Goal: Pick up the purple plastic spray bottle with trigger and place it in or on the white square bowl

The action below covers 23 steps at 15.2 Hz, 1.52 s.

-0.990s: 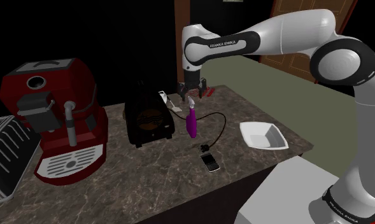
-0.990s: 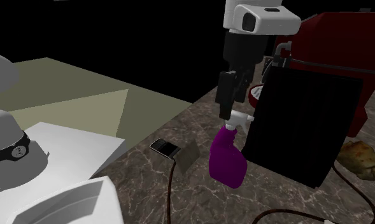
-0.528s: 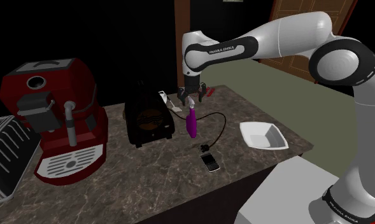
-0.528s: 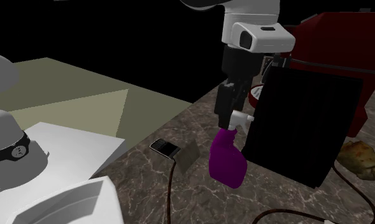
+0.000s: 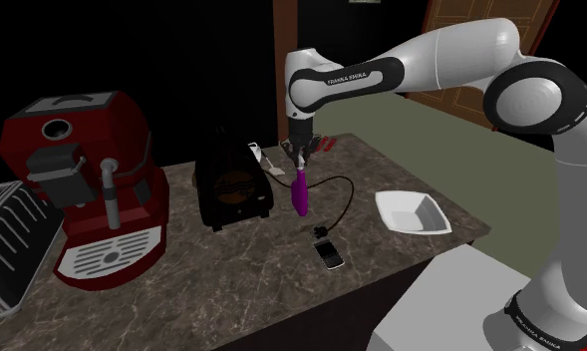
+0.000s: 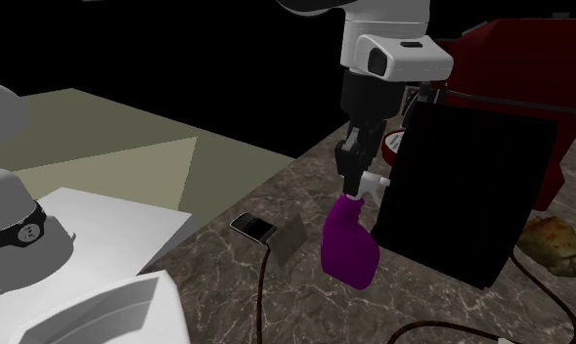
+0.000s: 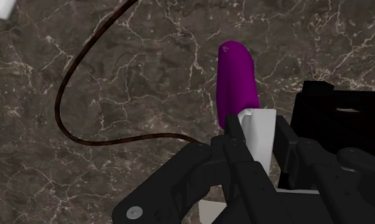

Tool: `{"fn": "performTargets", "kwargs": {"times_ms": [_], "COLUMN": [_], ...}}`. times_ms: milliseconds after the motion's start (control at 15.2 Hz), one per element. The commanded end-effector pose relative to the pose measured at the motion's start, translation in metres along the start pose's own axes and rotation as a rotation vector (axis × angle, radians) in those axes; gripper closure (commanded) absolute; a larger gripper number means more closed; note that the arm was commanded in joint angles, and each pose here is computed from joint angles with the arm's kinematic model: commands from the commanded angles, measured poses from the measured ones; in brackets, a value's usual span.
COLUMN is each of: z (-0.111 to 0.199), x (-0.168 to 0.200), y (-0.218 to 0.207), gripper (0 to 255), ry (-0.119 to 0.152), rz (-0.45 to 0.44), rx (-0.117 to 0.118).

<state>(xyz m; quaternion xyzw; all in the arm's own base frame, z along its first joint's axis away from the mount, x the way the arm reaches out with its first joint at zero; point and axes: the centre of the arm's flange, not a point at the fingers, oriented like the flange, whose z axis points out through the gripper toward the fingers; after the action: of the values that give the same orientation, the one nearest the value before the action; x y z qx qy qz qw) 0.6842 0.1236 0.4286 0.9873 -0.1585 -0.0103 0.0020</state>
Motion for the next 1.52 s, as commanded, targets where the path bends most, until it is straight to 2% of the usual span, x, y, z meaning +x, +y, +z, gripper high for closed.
{"fn": "performTargets", "kwargs": {"times_ms": [0,330,1452], "z": [0.0,0.0,-0.09], "x": [0.0,0.0,-0.002], "y": [0.0,0.0,0.001], "gripper": [255,255,255], "ry": [0.0,0.0,0.0], "rz": [0.0,0.0,0.0], "rx": [0.0,0.0,0.0]}}
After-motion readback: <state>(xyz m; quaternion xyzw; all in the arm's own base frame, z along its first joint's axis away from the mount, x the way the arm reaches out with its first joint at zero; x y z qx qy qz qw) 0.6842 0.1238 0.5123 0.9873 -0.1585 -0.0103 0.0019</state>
